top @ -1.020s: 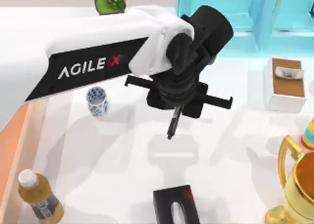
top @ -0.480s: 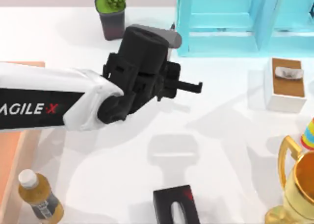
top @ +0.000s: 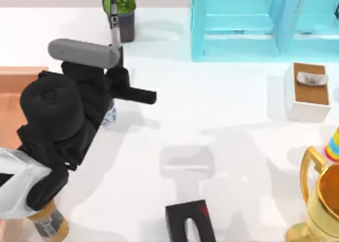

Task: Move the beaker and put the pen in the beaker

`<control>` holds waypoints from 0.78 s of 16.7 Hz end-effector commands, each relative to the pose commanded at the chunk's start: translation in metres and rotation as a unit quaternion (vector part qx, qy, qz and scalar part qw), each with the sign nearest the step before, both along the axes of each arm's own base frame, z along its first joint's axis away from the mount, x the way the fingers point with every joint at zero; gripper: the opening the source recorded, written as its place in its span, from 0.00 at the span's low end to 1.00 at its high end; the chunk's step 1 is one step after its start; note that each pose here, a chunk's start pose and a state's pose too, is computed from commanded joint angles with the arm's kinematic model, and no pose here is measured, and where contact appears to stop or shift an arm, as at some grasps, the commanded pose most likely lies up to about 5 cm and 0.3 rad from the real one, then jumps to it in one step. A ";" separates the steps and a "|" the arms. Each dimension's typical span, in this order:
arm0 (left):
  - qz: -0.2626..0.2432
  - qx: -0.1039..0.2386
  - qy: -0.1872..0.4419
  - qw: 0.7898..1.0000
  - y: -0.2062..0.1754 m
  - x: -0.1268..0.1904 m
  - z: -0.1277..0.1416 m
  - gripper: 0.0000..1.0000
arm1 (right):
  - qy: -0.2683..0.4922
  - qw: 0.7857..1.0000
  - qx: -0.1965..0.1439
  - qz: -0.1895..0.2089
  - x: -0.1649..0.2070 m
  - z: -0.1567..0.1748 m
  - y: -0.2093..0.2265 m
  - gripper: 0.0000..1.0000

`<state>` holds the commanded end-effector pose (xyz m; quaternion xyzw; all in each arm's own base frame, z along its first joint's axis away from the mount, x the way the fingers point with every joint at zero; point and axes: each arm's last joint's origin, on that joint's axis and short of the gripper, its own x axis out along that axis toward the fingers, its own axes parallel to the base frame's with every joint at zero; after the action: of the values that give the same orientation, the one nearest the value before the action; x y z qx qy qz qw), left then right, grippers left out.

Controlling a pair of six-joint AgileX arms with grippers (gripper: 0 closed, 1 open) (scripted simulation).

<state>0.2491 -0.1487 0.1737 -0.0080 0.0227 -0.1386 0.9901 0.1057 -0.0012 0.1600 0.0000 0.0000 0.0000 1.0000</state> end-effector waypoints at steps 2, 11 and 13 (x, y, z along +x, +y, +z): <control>0.016 -0.006 -0.042 0.999 0.017 -0.016 0.001 0.00 | 0.000 1.000 0.000 0.000 0.000 0.000 0.000 1.00; 0.034 -0.009 -0.087 0.996 0.036 -0.036 0.001 0.00 | 0.000 1.000 0.000 0.000 0.000 0.000 0.000 1.00; 0.031 -0.015 -0.095 0.995 0.034 -0.037 0.004 0.00 | 0.000 1.000 0.000 0.000 0.000 0.000 0.000 1.00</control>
<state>0.2122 -0.1148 0.1780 -0.0102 -0.0742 -0.1084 0.9913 0.1057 -0.0012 0.1600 0.0000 0.0000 0.0000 1.0000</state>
